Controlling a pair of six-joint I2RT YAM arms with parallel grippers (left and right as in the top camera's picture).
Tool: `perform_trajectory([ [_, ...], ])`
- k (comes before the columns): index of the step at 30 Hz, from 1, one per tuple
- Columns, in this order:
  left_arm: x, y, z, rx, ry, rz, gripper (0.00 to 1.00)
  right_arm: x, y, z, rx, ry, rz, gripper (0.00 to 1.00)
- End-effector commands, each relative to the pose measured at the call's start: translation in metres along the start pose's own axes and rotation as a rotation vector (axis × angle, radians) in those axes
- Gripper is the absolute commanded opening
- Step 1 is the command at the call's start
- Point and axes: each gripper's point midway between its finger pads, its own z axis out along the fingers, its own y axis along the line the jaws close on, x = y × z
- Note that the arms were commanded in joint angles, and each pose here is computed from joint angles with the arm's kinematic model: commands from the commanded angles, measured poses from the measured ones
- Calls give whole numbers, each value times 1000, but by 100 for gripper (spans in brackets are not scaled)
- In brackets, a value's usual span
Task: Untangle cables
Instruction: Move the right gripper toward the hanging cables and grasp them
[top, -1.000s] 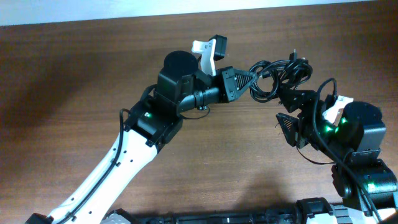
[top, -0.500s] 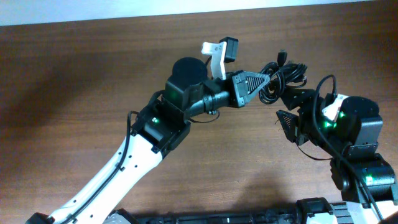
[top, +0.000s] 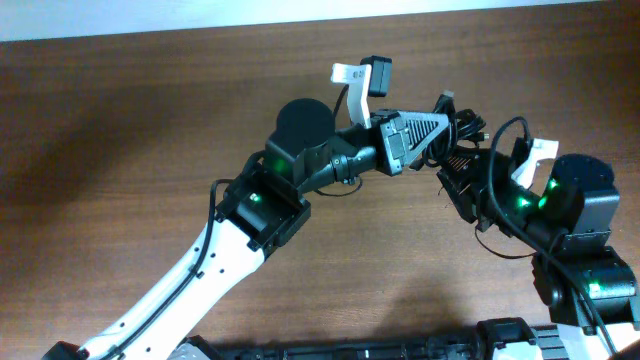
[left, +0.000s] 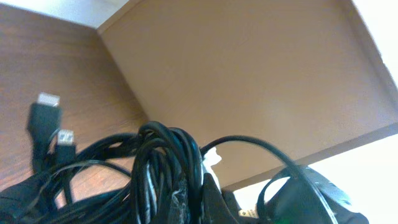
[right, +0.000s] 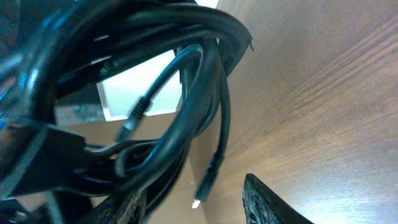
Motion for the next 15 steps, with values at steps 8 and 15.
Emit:
perform_trajectory([
  [8, -44, 18, -25, -67, -102, 164, 0, 14, 7, -2, -42, 69, -372, 47],
  [15, -30, 54, -33, -196, 11, 474, 0, 14, 16, -2, -87, 55, -627, 55],
])
